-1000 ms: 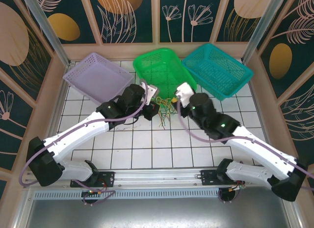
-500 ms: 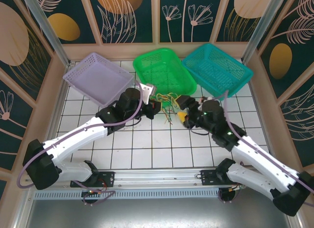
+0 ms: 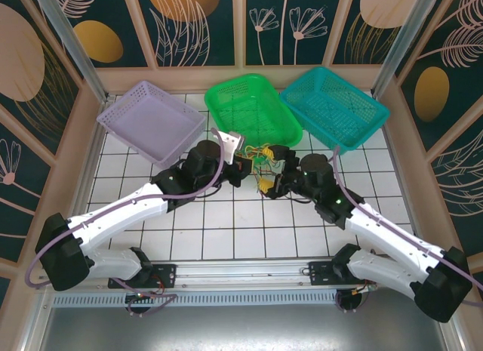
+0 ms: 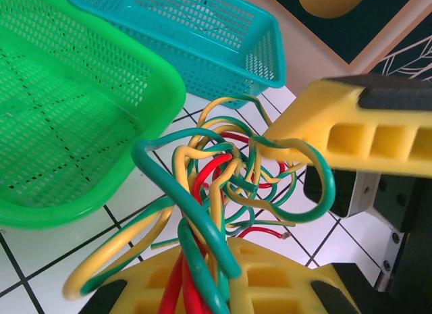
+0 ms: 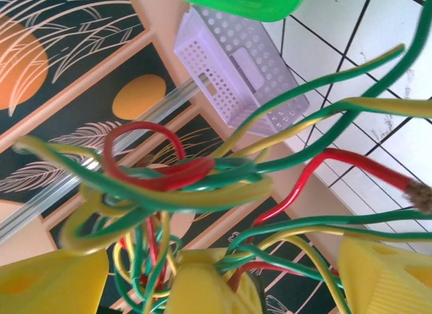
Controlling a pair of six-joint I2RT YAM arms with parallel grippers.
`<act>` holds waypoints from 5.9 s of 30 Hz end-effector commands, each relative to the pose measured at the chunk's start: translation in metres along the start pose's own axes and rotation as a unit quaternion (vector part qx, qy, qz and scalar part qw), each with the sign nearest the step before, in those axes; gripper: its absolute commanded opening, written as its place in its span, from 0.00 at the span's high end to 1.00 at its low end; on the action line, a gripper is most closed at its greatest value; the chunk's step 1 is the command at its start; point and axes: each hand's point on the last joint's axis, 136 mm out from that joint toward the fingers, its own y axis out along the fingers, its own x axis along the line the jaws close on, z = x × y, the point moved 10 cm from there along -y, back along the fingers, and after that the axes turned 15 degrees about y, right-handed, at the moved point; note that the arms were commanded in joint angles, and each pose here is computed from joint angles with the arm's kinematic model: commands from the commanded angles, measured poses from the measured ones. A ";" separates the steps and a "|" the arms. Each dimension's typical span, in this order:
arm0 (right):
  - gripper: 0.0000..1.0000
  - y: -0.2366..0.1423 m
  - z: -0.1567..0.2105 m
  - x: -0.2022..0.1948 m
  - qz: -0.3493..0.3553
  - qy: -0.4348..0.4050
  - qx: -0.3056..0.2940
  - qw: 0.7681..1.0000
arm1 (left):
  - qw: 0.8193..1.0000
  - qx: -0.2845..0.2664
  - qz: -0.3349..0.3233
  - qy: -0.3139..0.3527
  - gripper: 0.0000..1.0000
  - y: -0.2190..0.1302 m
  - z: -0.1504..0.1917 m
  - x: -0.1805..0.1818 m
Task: Untangle the cables
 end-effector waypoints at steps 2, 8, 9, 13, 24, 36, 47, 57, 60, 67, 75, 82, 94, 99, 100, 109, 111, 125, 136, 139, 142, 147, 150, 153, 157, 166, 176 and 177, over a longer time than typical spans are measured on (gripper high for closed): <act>0.10 -0.012 0.005 0.010 -0.046 0.031 0.031 0.998 | 1.000 0.009 -0.009 0.021 1.00 0.004 0.003 -0.003; 0.08 -0.022 0.019 0.013 -0.012 0.027 0.053 0.998 | 0.999 0.013 -0.027 0.030 1.00 0.008 0.002 -0.001; 0.08 -0.024 0.020 0.013 -0.006 0.028 0.053 0.998 | 0.999 0.014 -0.031 0.031 1.00 0.009 0.003 0.000; 0.08 -0.036 0.023 0.013 0.000 0.034 0.044 0.998 | 0.998 0.017 -0.041 0.035 1.00 0.012 0.003 0.001; 0.07 -0.023 0.021 0.018 -0.023 0.050 0.047 0.997 | 0.999 0.004 -0.025 0.037 1.00 0.014 0.001 -0.004; 0.24 0.014 -0.017 0.026 -0.056 0.050 0.006 0.997 | 0.999 -0.001 0.018 0.047 1.00 0.013 0.003 -0.021; 0.71 0.019 -0.031 0.039 -0.030 -0.081 -0.036 0.996 | 0.994 0.040 0.082 0.065 1.00 0.022 0.015 -0.035; 1.00 -0.009 0.016 0.118 -0.053 -0.427 -0.147 0.891 | 0.982 0.120 0.114 0.093 1.00 0.040 0.027 -0.039; 1.00 -0.010 0.035 0.135 -0.048 -0.516 -0.156 0.841 | 0.977 0.140 0.121 0.100 1.00 0.045 0.030 -0.040; 1.00 -0.012 0.081 0.141 -0.032 -0.695 -0.209 0.687 | 0.966 0.195 0.118 0.121 1.00 0.058 0.043 -0.040; 1.00 -0.018 0.059 0.132 -0.033 -0.690 -0.178 0.701 | 0.982 0.141 0.031 0.121 0.93 0.037 0.025 -0.031; 1.00 -0.036 0.034 0.139 -0.060 -0.606 -0.174 0.774 | 1.000 -0.009 -0.016 -0.009 0.42 -0.015 -0.002 -0.026; 1.00 -0.031 -0.021 0.099 -0.072 -0.393 -0.113 0.910 | 0.954 -0.182 0.116 -0.210 0.30 -0.017 -0.008 -0.041; 1.00 -0.024 -0.021 0.093 -0.023 -0.401 -0.078 0.912 | 0.970 -0.175 0.066 -0.156 0.17 -0.005 -0.012 -0.040; 1.00 -0.023 -0.020 0.092 -0.012 -0.408 -0.069 0.910 | 0.973 -0.172 0.058 -0.143 0.15 -0.002 -0.011 -0.040; 1.00 -0.013 -0.026 0.077 0.055 -0.423 -0.018 0.904 | 0.987 -0.103 0.104 -0.071 0.15 0.045 -0.007 -0.054; 1.00 -0.015 -0.023 0.078 0.057 -0.423 -0.014 0.904 | 0.991 -0.081 0.091 -0.053 0.19 0.054 -0.008 -0.054; 1.00 -0.017 -0.015 0.088 0.085 -0.432 0.011 0.898 | 0.998 -0.031 0.049 -0.029 1.00 0.075 0.015 -0.046; 1.00 -0.033 -0.028 0.101 0.080 -0.461 -0.017 0.884 | 0.993 -0.032 0.110 -0.039 1.00 0.059 0.019 -0.053; 1.00 -0.033 -0.027 0.102 0.083 -0.465 -0.021 0.881 | 0.992 -0.013 0.118 -0.039 0.61 0.066 0.022 -0.054; 1.00 -0.032 -0.026 0.103 0.091 -0.463 -0.021 0.881 | 0.993 -0.003 0.109 -0.035 0.62 0.071 0.025 -0.053; 1.00 -0.033 -0.025 0.104 0.094 -0.460 -0.016 0.883 | 0.994 0.004 0.107 -0.031 0.67 0.077 0.023 -0.054; 1.00 -0.032 -0.024 0.104 0.096 -0.457 -0.013 0.884 | 0.994 -0.002 0.105 -0.035 0.53 0.078 0.020 -0.054; 1.00 -0.031 -0.026 0.101 0.102 -0.449 -0.006 0.888 | 0.995 -0.014 0.094 -0.036 0.43 0.075 0.017 -0.052; 1.00 -0.029 -0.025 0.098 0.103 -0.434 0.016 0.895 | 0.996 -0.013 0.081 -0.031 0.41 0.079 0.014 -0.052; 1.00 -0.033 -0.024 0.093 0.120 -0.429 0.030 0.895 | 0.999 0.001 0.052 -0.015 1.00 0.090 0.016 -0.048; 0.58 -0.061 -0.028 0.103 0.098 -0.478 -0.051 0.872 | 0.997 -0.011 0.065 -0.047 1.00 0.069 0.017 -0.048; 0.55 -0.065 -0.027 0.102 0.091 -0.485 -0.060 0.868 | 0.996 -0.010 0.068 -0.051 1.00 0.068 0.017 -0.048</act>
